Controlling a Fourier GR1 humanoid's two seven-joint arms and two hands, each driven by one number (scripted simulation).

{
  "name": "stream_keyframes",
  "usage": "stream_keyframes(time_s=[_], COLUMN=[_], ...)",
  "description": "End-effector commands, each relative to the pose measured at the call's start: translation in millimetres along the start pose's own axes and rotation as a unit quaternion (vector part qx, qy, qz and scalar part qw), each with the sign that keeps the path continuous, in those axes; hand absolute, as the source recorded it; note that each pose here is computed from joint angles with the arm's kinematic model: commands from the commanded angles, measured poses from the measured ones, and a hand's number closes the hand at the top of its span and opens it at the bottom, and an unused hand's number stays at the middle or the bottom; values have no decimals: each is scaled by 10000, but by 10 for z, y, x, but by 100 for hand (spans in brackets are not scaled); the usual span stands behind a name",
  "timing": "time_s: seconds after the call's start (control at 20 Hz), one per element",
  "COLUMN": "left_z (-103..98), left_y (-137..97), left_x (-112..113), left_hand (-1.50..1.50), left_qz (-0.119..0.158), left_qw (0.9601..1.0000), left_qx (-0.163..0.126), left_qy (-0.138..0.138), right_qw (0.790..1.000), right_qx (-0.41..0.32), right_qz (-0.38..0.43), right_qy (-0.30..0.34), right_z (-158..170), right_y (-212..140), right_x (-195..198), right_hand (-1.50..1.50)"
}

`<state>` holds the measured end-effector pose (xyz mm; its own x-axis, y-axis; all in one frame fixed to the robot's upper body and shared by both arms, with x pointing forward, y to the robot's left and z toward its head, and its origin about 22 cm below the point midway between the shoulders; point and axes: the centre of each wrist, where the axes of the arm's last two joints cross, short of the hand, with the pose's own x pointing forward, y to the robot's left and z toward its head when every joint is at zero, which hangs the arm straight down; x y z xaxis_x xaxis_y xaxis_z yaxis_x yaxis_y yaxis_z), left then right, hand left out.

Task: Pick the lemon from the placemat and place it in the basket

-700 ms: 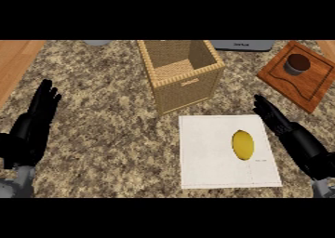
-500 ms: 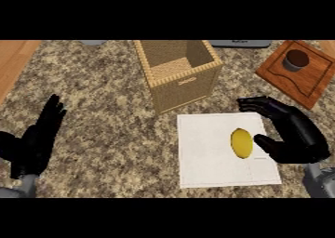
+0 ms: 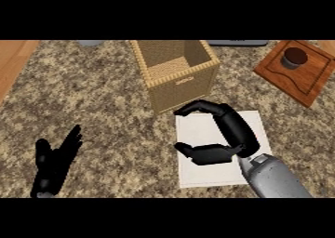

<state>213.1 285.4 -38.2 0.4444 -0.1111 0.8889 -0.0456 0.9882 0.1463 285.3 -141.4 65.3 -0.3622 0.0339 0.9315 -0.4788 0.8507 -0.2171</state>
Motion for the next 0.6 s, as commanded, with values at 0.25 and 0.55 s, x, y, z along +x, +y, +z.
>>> stream_keyframes(time_s=[0.25,0.55], left_z=[111,170], left_y=[75,48], left_x=[-313,-324], left_hand=[0,0], left_qz=[21,127], left_qw=[9983,9982], left_qx=[157,33], left_qy=[569,586], right_qw=[9331,8687], right_qx=[-638,-301], right_qz=[3389,4654], right_qy=[1024,1669], right_z=[-151,-332], right_y=[-437,-683], right_x=[279,1144], right_hand=[-150,-150])
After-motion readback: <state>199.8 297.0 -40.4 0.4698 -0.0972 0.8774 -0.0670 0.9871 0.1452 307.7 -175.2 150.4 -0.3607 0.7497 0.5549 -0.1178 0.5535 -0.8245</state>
